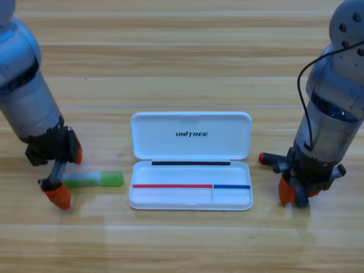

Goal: Clean up eraser and pencils

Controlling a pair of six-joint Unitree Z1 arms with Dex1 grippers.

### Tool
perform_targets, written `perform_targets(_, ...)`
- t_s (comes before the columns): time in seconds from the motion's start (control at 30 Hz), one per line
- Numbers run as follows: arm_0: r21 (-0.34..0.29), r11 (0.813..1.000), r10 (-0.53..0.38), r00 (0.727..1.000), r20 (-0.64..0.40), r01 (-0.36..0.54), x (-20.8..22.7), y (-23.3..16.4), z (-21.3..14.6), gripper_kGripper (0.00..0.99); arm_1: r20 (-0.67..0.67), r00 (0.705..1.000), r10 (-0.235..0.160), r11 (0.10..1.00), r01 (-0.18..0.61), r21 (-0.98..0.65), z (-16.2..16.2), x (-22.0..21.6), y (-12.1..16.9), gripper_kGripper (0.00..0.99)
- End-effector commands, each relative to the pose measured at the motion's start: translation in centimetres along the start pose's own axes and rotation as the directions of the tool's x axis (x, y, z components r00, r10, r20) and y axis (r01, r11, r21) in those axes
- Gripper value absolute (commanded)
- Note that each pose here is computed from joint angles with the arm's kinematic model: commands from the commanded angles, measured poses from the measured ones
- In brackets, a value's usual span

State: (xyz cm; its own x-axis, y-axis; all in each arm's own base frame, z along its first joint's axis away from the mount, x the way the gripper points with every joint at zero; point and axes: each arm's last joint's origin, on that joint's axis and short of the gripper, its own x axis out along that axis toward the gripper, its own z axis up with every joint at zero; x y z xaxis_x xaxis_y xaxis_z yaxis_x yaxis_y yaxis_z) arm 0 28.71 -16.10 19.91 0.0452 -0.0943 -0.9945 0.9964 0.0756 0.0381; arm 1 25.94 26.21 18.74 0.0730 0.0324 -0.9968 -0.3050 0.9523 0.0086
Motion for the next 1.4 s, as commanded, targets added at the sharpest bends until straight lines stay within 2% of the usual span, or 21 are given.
perform_targets(0.03, -0.038, 0.998, -0.042, 0.998, -0.037, 0.041, 2.5, 1.2, -0.1, 0.988, -0.111, 0.994, -0.004, 1.0, 0.006, 0.021, 0.4, 4.3, -0.6, 0.0)
perform_targets(0.17, -0.036, 0.999, -0.037, 0.999, -0.039, 0.036, 2.5, 1.3, 0.0, 0.988, -0.127, 0.992, 0.012, 1.0, -0.015, -0.021, -0.3, 2.8, -0.9, 0.0)
perform_targets(0.23, -0.036, 0.999, -0.037, 0.999, -0.039, 0.036, 2.6, 1.4, 0.1, 0.986, -0.124, 0.992, 0.016, 0.988, -0.034, -0.151, -0.6, 0.8, -1.1, 0.0)
perform_targets(0.27, -0.036, 0.999, -0.038, 0.998, -0.041, 0.036, 2.6, 1.4, 0.1, 0.976, -0.111, 0.994, 0.018, 0.963, -0.047, -0.266, -0.8, -0.5, -0.9, 0.0)
perform_targets(0.33, -0.034, 0.999, -0.035, 0.999, -0.036, 0.034, 2.5, 1.5, 0.1, 0.927, -0.064, 0.998, -0.004, 0.851, -0.03, -0.524, -1.1, -3.2, -0.4, 0.0)
perform_targets(0.43, -0.032, 0.999, -0.029, 0.999, -0.034, 0.028, 2.3, 1.5, 0.1, 0.828, -0.023, 1.0, 0.019, 0.684, -0.03, -0.729, -1.2, -5.5, 0.1, 0.0)
perform_targets(0.57, -0.014, 1.0, -0.027, 0.999, -0.034, 0.027, 2.2, 1.4, 0.0, 0.646, -0.025, 0.997, 0.07, 0.509, -0.057, -0.859, -0.7, -6.1, 2.0, 0.0)
perform_targets(0.7, 0.039, 0.999, -0.021, 0.999, -0.029, 0.022, 1.8, 1.3, -0.1, 0.342, -0.032, 0.996, 0.084, 0.43, -0.065, -0.901, 0.4, -5.2, 4.5, 0.0)
perform_targets(0.77, 0.039, 0.999, -0.021, 0.999, -0.029, 0.022, 1.7, 1.1, -0.2, 0.261, -0.037, 0.995, 0.091, 0.399, -0.071, -0.914, 1.0, -4.6, 5.6, 0.0)
perform_targets(1.03, 0.032, 0.999, -0.036, 0.999, -0.026, 0.037, 1.8, 0.8, -0.4, 0.238, -0.046, 0.994, 0.094, 0.32, -0.074, -0.945, 2.9, -2.4, 7.8, 0.0)
perform_targets(1.4, 0.018, 0.998, -0.054, 0.998, -0.034, 0.055, 2.5, 0.4, -0.7, 0.238, -0.078, 0.994, 0.074, 0.303, -0.097, -0.948, 3.3, -0.8, 8.1, 0.0)
